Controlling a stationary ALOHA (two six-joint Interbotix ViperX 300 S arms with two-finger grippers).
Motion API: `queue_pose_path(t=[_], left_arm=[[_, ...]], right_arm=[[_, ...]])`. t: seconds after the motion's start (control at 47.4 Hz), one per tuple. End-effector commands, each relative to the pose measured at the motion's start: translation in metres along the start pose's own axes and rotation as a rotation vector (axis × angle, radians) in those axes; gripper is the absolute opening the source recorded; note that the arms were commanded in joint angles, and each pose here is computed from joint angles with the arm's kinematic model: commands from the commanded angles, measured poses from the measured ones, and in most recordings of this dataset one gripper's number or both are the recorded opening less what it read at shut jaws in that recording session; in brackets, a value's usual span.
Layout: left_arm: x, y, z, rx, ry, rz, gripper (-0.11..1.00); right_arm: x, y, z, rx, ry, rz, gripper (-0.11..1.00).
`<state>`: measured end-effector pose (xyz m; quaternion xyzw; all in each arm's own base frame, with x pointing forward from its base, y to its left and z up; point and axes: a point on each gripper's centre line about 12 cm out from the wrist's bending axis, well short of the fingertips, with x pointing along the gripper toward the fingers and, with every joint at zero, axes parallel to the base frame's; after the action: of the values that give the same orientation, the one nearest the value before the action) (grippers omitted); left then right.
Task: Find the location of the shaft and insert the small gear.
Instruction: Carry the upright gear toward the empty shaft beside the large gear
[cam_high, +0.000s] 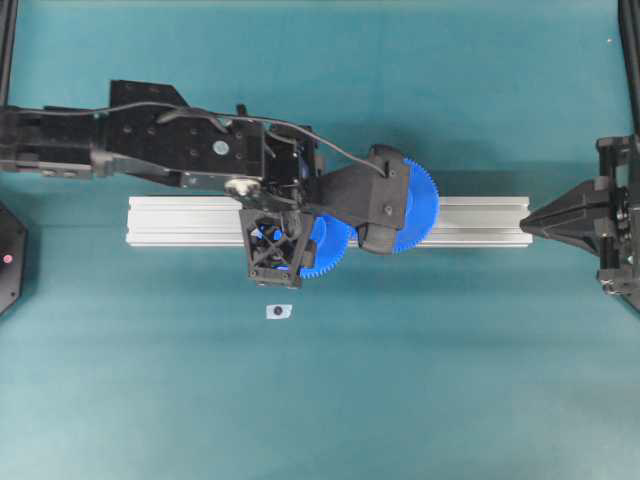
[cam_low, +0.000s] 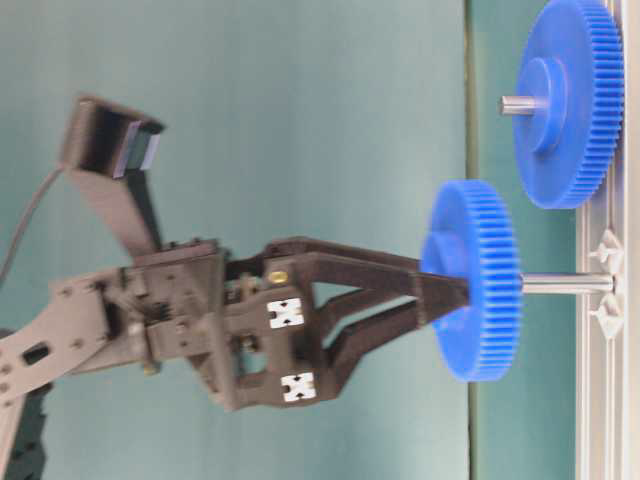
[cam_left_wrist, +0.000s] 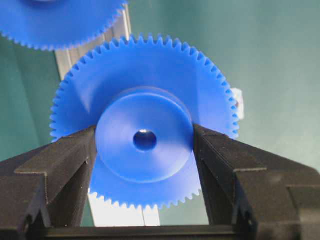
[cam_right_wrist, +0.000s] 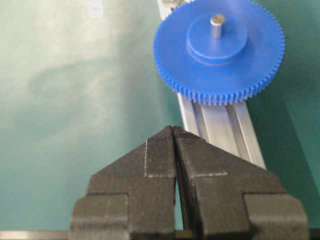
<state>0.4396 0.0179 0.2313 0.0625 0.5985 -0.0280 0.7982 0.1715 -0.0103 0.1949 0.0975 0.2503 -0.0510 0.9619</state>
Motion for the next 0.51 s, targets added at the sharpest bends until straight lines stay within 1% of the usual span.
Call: queue_pose_path(t=[0.0,0.127,0.317,0.486], left_arm=[[-0.012,0.005,0.008,-0.005,-0.044,0.013,0.64],[-0.005,0.008,0.007,-0.008,-0.029,0.013,0.64],[0.001,0.018,0.004,-0.032,-0.032,0.019,0.64],[0.006,0.023,0.0,-0.042,-0.019,0.021,0.64]], right_arm=[[0.0,0.0,0.005,0.008,-0.014,-0.002,0.03],[0.0,0.0,0.003,0.008,-0.008,-0.003,0.03],[0.0,-0.001,0.003,0.009,-0.006,-0.005,0.03],[0.0,-0.001,0.003,0.009,-0.007,-0.004,0.03]])
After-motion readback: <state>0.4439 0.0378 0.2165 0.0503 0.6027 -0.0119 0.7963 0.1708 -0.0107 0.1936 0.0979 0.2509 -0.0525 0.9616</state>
